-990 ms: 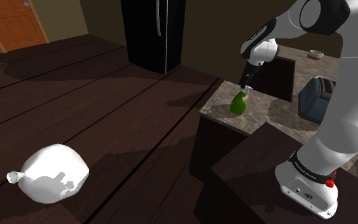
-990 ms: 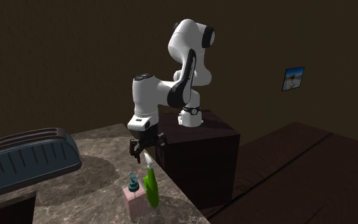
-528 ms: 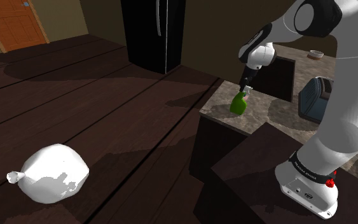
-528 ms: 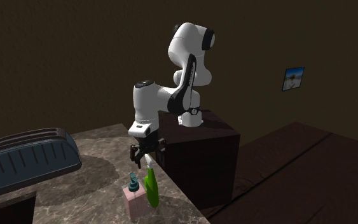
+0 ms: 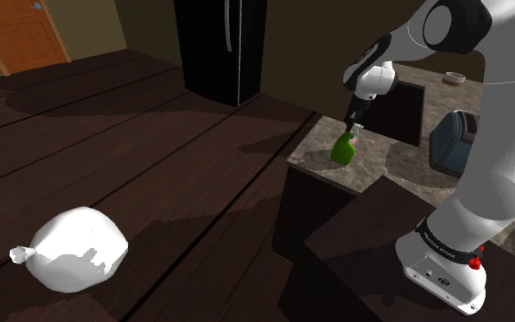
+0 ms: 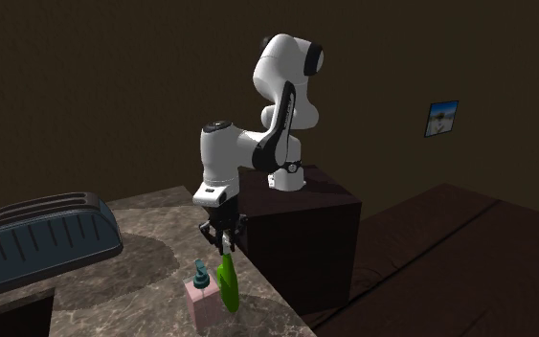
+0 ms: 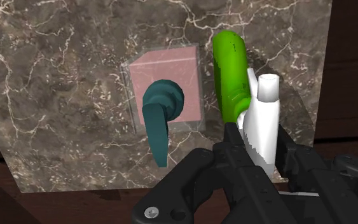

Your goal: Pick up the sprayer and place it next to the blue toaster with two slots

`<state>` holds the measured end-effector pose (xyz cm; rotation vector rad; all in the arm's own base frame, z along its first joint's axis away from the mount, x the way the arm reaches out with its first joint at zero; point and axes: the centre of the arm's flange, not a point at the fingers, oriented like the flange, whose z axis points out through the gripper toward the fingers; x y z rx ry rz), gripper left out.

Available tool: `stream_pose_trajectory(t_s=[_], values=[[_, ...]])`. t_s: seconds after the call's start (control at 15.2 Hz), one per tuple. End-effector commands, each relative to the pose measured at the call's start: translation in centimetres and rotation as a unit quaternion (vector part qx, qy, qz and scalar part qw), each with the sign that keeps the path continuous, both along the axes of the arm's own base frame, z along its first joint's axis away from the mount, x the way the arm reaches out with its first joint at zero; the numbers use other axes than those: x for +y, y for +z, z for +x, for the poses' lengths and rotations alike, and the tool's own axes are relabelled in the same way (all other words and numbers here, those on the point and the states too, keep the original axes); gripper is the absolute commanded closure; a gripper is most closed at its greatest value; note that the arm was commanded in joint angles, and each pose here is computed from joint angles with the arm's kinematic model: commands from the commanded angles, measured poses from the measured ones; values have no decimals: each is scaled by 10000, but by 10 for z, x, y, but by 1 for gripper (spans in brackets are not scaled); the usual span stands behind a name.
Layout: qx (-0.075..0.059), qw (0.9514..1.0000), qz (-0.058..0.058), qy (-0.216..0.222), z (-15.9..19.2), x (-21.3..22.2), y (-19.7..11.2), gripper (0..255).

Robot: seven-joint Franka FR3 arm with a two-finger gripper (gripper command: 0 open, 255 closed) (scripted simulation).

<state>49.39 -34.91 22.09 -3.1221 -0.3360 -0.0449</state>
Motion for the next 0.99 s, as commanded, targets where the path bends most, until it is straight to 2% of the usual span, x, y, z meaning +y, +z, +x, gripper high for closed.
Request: stream_pose_trajectory(t_s=[0.0,0.33,0.92], values=[[2,10000,1,0,0,0,0,255],[1,10000,1,0,0,0,0,255],[1,10000,1,0,0,0,47,255]])
